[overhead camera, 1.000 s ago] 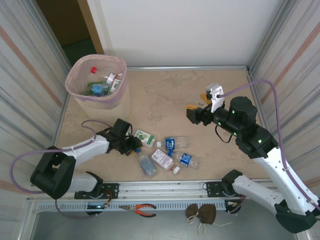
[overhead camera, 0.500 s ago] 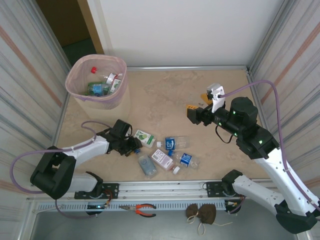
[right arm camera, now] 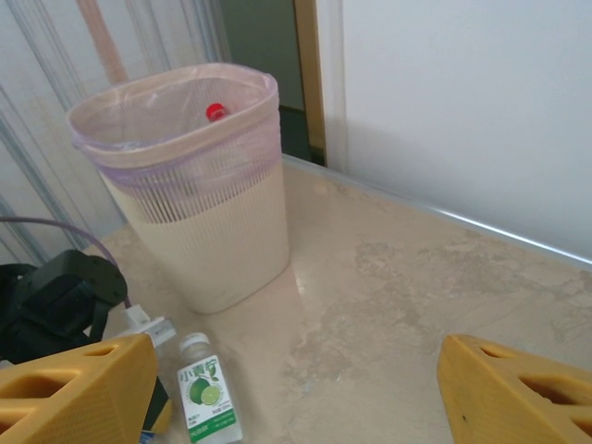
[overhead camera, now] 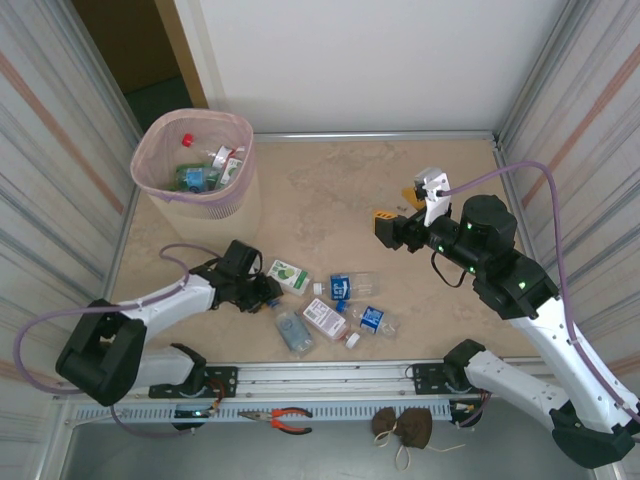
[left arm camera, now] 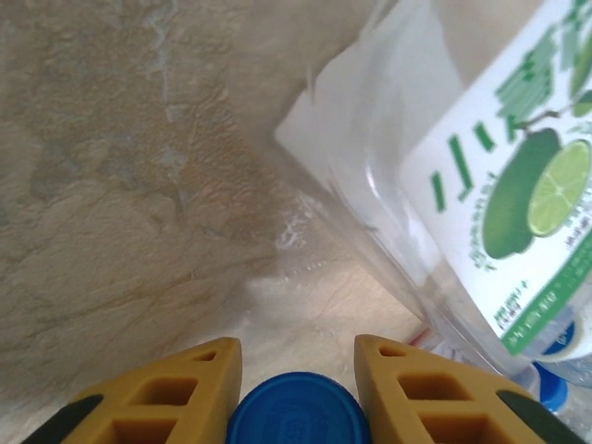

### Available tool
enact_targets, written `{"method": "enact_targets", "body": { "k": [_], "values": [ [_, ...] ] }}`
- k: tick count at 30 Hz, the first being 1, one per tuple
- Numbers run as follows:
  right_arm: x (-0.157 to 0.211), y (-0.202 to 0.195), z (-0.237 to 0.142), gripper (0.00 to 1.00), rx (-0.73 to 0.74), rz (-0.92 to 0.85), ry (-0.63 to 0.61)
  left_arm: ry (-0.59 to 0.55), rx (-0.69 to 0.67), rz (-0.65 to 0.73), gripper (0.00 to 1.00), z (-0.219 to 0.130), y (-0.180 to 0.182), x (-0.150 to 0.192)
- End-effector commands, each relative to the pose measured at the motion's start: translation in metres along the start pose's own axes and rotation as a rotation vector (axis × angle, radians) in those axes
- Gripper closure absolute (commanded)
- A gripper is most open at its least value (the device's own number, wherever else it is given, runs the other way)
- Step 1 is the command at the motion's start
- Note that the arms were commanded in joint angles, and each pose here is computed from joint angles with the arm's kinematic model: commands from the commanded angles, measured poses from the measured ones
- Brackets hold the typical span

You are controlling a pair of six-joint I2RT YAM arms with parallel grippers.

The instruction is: Put the plastic bottles in the bin

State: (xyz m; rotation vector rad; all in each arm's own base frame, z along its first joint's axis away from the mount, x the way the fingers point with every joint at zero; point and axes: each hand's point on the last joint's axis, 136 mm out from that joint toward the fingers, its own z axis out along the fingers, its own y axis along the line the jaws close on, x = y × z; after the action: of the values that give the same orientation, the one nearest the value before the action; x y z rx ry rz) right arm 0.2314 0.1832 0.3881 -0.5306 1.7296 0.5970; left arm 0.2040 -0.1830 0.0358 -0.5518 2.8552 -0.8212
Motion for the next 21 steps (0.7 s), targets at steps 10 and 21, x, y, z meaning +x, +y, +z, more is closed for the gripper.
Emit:
{"method": "enact_targets", "body": {
  "k": [10,21],
  "values": [
    [-0.006,-0.004,-0.012,0.22,0.022,0.012,-0.022,-0.176,0.036,0.286,0.83,-0.093,-0.040,-0.012],
    [-0.016,-0.001,-0.017,0.23,0.016,0.006,-0.036,-0.471,0.113,0.742,0.92,-0.199,-0.125,-0.046]
  ]
}}
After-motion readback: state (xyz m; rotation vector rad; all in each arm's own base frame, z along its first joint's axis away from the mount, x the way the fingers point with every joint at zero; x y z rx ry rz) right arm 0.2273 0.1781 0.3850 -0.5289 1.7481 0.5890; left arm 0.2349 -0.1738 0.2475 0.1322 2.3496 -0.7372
